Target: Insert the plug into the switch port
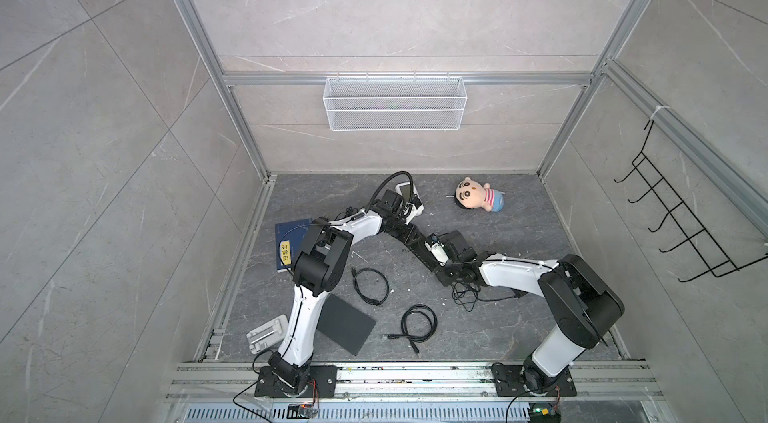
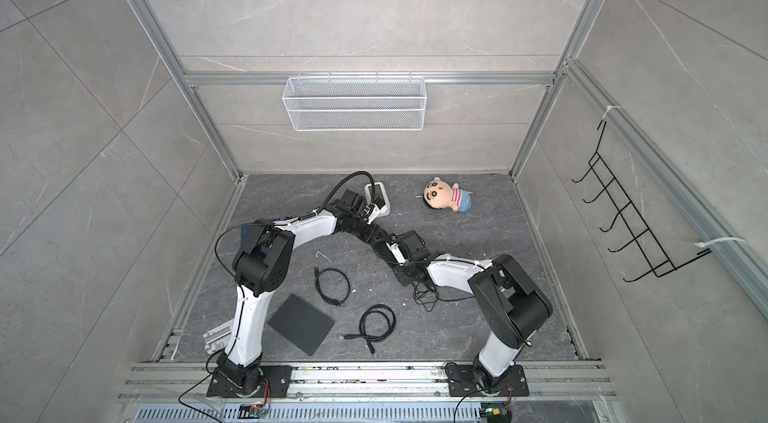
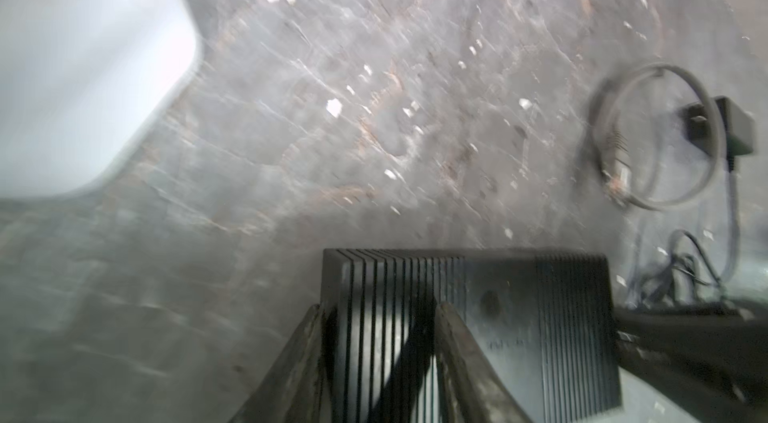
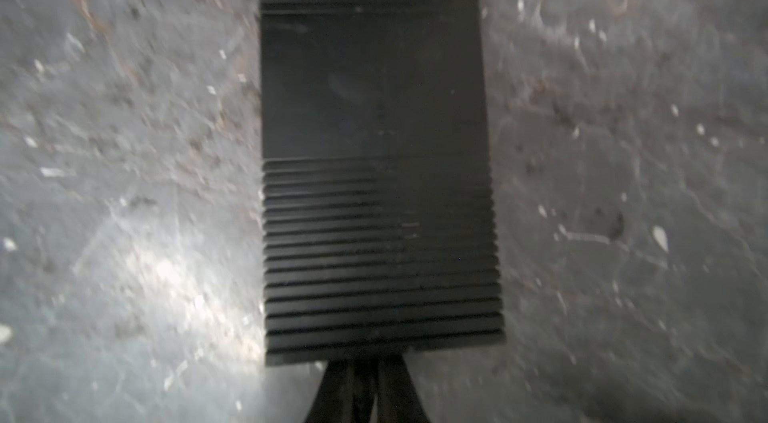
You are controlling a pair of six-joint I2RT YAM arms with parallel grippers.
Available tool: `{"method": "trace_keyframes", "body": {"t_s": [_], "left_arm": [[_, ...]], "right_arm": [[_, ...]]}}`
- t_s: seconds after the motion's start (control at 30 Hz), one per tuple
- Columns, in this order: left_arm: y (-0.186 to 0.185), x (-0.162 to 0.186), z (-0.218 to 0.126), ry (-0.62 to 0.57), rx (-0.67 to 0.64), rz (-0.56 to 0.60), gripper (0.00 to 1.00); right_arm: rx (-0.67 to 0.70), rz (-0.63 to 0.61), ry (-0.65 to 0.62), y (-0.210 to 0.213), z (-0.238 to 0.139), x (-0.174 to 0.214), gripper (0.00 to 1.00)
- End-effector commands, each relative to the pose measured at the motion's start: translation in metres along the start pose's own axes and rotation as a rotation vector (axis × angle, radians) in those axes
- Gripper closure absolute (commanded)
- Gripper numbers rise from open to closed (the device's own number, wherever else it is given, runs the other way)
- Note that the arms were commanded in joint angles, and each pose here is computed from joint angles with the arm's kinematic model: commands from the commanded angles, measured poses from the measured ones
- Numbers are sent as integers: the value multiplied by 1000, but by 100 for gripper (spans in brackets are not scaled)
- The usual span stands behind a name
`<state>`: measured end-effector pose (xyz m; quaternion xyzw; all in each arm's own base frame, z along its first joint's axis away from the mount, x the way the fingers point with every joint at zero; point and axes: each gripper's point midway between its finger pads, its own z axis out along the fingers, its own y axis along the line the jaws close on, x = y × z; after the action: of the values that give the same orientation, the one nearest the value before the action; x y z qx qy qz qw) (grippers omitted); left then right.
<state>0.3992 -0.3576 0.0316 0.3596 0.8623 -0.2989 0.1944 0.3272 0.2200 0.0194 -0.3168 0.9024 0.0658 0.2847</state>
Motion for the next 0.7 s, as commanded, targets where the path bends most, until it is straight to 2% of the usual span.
{"method": "trace_keyframes", "body": {"t_s": [0.0,0.13,0.17,0.23,0.3,0.4,0.47,0.67], "left_arm": [[-142,182,18,635,467,-308,59],[-137,192,19,650,443,-322,59],[-134,183,14,622,426,-312,59],[-118,182,14,604,375,-346,59],[-88,182,12,586,258,-386,58],[-45,177,6,549,74,-440,57],[-27,170,2,520,0,-465,56],[-13,145,-5,447,-84,-475,54]], "right_arm": [[-53,-14,-876,10,-74,-210,88],[-30,-6,-868,5,-79,-209,86],[-28,-10,-854,5,-79,-207,86],[-20,-8,-821,3,-80,-197,84],[-20,-7,-785,3,-84,-184,81],[-17,3,-668,-1,-83,-160,75],[-22,10,-591,-1,-81,-142,72],[-24,-9,-435,0,-83,-93,66]]}}
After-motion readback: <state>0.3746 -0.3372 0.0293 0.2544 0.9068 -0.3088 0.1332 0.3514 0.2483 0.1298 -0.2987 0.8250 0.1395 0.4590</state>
